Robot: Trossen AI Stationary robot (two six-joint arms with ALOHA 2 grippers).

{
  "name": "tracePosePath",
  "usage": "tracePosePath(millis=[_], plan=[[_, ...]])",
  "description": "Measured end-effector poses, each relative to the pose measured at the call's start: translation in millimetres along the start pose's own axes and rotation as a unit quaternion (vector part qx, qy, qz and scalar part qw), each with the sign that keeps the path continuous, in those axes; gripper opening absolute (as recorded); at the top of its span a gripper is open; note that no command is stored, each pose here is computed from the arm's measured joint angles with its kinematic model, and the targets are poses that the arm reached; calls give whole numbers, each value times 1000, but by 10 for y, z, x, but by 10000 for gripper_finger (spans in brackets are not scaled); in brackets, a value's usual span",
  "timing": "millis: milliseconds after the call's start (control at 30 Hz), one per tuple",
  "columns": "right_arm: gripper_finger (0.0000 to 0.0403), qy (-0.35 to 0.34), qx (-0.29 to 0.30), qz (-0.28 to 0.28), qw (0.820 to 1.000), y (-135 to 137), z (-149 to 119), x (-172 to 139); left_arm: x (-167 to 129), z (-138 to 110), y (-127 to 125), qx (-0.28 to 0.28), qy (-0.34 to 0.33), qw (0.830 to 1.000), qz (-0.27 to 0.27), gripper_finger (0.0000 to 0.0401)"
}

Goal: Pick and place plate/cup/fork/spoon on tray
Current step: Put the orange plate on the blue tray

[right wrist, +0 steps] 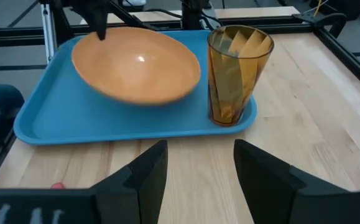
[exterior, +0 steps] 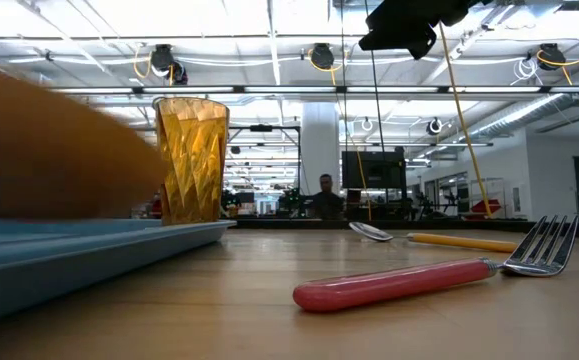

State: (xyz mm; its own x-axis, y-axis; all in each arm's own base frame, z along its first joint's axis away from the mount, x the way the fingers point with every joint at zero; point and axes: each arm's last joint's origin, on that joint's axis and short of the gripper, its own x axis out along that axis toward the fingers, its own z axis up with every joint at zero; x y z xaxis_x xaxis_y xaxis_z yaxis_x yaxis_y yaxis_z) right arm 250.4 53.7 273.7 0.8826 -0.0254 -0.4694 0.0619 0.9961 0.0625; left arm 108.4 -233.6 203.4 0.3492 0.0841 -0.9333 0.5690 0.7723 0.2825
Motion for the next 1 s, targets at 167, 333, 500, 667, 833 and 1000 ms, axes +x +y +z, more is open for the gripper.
tracePosePath(millis=[167, 333, 500, 667, 833, 1000], plan=[[176, 0, -2, 0, 1000, 0, 0, 0, 108, -41, 79, -6, 22, 1000, 10, 9], [176, 0, -2, 0, 1000, -1, 0, 0, 176, -94, 90, -8, 44, 999, -3, 22], [176, 0, -1, 0, 1000, -1, 0, 0, 231, -134, 89, -7, 47, 999, 0, 38], [176, 0, 2, 0, 1000, 0, 0, 0, 278, -161, 82, -12, 46, 999, -1, 32], [176, 0, 12, 0, 1000, 0, 0, 0, 310, -167, 72, -14, 39, 999, -5, 30], [176, 0, 13, 0, 1000, -1, 0, 0, 314, -172, 73, -15, 40, 999, -4, 30]])
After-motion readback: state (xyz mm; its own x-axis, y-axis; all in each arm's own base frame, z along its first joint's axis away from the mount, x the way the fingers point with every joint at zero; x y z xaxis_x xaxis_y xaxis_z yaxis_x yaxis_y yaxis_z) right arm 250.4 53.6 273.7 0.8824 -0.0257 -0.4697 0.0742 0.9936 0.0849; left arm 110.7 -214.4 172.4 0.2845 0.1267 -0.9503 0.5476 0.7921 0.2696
